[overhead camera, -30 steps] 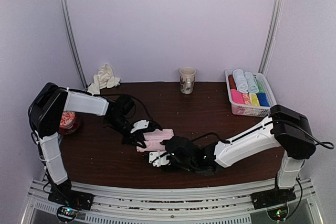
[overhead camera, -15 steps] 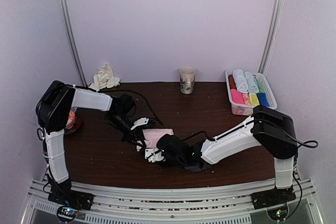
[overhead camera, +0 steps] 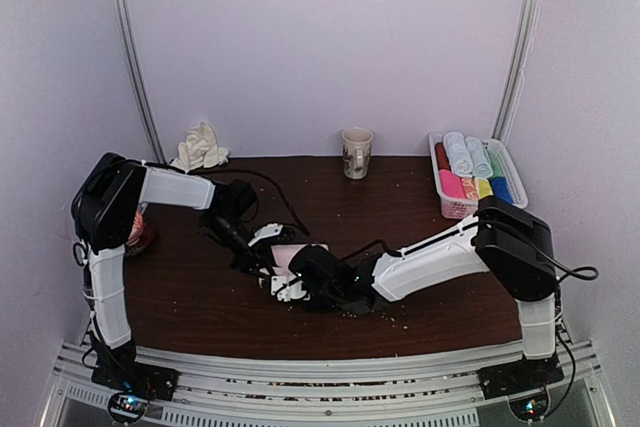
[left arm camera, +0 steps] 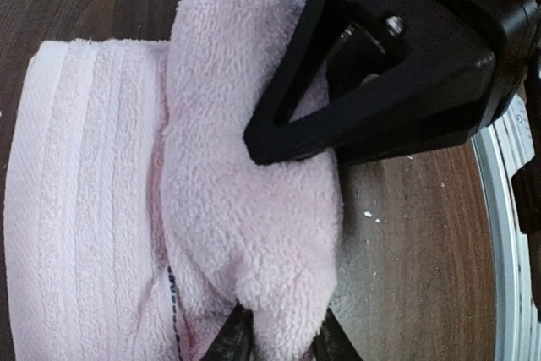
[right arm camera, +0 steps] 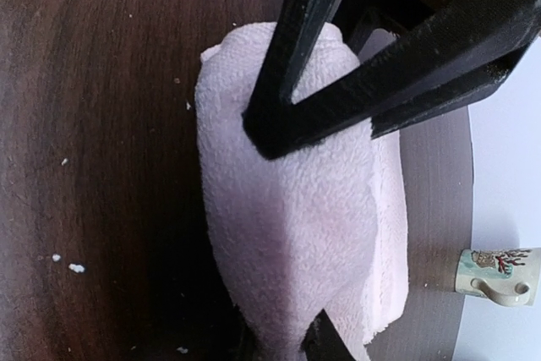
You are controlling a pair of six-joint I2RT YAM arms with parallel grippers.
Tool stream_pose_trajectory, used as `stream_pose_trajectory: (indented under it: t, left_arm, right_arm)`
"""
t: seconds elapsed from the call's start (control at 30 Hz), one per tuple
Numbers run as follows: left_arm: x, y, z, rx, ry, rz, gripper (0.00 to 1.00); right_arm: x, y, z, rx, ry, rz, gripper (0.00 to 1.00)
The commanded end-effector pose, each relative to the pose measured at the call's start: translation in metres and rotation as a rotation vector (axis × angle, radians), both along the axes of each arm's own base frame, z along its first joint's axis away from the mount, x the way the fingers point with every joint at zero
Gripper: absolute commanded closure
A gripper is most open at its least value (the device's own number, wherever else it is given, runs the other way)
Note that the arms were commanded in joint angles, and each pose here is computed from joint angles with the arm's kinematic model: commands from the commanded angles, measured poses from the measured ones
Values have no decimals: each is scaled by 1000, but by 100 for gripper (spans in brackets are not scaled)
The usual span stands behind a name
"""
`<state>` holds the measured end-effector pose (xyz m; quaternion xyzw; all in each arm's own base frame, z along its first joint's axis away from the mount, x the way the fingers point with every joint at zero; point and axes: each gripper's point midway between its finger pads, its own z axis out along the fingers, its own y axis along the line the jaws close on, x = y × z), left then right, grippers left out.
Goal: Roll the towels
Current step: Roll the towel at the center of the board.
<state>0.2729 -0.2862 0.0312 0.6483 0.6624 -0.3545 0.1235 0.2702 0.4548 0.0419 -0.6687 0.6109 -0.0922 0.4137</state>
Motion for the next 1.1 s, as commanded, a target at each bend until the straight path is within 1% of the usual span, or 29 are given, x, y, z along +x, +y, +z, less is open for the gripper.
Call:
stream_pose_trajectory:
  t: [0.0, 0.1, 0.17, 0.27, 0.4, 0.43, 0.47, 0.5, 0.57, 0.7, 0.83, 1.07]
  left_arm:
    - [3, 31, -34, 165, 2, 23, 71]
    - [12, 29, -21, 138, -54, 40, 53]
    - [18, 28, -9, 115, -105, 54, 45]
    - [27, 27, 16, 67, -210, 82, 36]
    - [36, 28, 42, 13, -358, 127, 29]
    - [38, 29, 49, -5, -402, 139, 25]
    - [39, 30, 53, -17, -445, 151, 23]
    - [37, 34, 51, -19, -478, 164, 19]
    - [41, 41, 54, -22, -575, 193, 18]
    - [39, 48, 57, -58, -713, 213, 17]
    - [26, 52, 56, -102, -794, 189, 18]
    - [-4, 55, 71, -201, -952, 107, 19]
  right_arm:
    - [-7, -11, -30, -65, 100, 0, 86]
    - [-8, -10, -29, -56, 121, 3, 86]
    - [-9, -9, -26, -43, 140, 7, 87]
    - [-11, -7, -19, -13, 182, 12, 87]
    - [-13, -4, -8, 34, 255, 13, 87]
    - [-13, -4, -7, 40, 279, 13, 87]
    - [-14, -4, -6, 42, 305, 11, 87]
    - [-15, -4, -5, 44, 325, 6, 87]
    - [-16, -4, -6, 51, 371, -6, 87]
    - [-22, -2, -9, 61, 461, -20, 86]
    - [-25, -1, -8, 88, 576, -31, 86]
    - [-26, 12, -1, 128, 733, -58, 86]
